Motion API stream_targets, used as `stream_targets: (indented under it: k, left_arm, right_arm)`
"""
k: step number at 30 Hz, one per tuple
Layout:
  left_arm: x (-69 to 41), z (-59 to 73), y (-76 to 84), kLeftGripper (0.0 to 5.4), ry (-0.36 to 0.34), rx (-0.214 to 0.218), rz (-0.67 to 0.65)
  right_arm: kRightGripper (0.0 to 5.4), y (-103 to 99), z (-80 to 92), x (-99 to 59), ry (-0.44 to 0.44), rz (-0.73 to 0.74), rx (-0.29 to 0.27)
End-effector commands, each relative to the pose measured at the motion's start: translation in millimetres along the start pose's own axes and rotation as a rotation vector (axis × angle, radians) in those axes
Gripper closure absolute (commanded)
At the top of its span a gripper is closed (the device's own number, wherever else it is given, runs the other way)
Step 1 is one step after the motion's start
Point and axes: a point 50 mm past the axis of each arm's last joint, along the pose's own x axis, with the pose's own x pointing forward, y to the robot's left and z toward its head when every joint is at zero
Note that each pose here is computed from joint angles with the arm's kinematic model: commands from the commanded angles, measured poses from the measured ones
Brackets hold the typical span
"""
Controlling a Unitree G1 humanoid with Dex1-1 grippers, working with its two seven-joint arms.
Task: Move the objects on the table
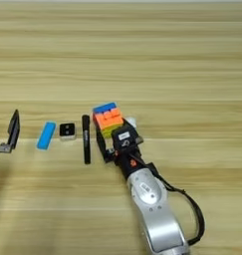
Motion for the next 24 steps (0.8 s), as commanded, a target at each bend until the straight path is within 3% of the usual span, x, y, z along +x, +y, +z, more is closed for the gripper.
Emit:
stream_targets:
  k: [1, 8, 11, 18, 24]
  left_arm:
    - [0.1, -1.8, -3.0, 0.0, 0.01, 0.008, -0.023]
    - [1.8, 5.1, -7.2, 0.0, -0.026, -0.01, -0.092]
    - [0.3, 9.6, -10.4, 0.0, -0.05, -0.038, -0.14]
    - [-6.4, 30.9, -17.1, 0.0, -0.11, -0.208, -0.411]
    - [-20.4, 36.9, -26.7, 0.0, -0.056, -0.343, -0.674]
  right_arm:
    - [2.06, -8.7, 17.9, -3.3, -0.077, 0.058, -0.023]
    - [2.06, -21.4, 39.0, -15.6, -0.143, 0.227, -0.079]
    - [2.06, -17.7, 43.1, -20.0, -0.158, 0.299, -0.073]
    - [2.06, -14.4, 53.3, -29.9, -0.183, 0.503, -0.044]
    - [2.06, -30.7, 60.4, -38.2, -0.15, 0.652, -0.013]
